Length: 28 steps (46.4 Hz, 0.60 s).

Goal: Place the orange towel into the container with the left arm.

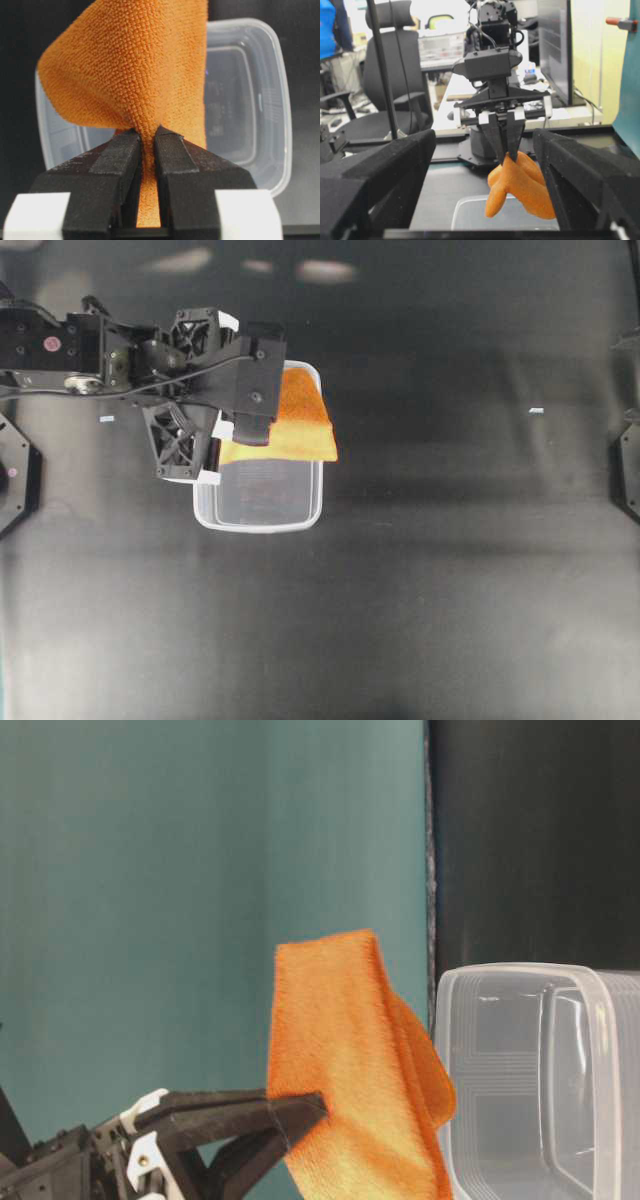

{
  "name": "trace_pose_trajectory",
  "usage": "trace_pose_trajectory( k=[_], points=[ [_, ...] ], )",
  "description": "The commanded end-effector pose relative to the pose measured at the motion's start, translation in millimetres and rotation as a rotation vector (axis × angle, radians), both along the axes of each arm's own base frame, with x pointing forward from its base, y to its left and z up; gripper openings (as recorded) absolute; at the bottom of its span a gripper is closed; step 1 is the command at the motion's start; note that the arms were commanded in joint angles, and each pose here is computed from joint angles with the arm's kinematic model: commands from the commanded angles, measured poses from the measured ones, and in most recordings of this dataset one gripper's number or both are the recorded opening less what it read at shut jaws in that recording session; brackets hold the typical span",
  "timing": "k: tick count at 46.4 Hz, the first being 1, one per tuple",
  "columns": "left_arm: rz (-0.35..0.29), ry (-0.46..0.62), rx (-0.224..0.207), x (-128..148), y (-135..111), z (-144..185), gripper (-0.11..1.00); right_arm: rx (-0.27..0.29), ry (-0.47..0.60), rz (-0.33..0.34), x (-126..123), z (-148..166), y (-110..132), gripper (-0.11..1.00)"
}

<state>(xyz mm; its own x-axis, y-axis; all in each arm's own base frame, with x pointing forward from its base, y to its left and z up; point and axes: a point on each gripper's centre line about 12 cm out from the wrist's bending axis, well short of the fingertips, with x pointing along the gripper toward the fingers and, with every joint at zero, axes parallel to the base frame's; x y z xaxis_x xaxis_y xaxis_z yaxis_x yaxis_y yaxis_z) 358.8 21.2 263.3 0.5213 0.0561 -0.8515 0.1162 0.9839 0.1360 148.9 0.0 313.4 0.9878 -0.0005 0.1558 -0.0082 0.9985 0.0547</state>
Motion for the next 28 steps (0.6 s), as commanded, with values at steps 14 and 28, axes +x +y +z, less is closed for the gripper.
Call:
trace_pose_trajectory(
  k=[14, 28],
  points=[
    [0.007, 0.063, -0.001, 3, 2, -12, 0.08, 0.002, 0.002, 0.003, 2, 0, 0, 0.76],
    [-0.01, 0.055, 0.009, 2, 3, -18, 0.88, 0.002, 0.003, 0.003, 2, -1, 0, 0.76]
  ],
)
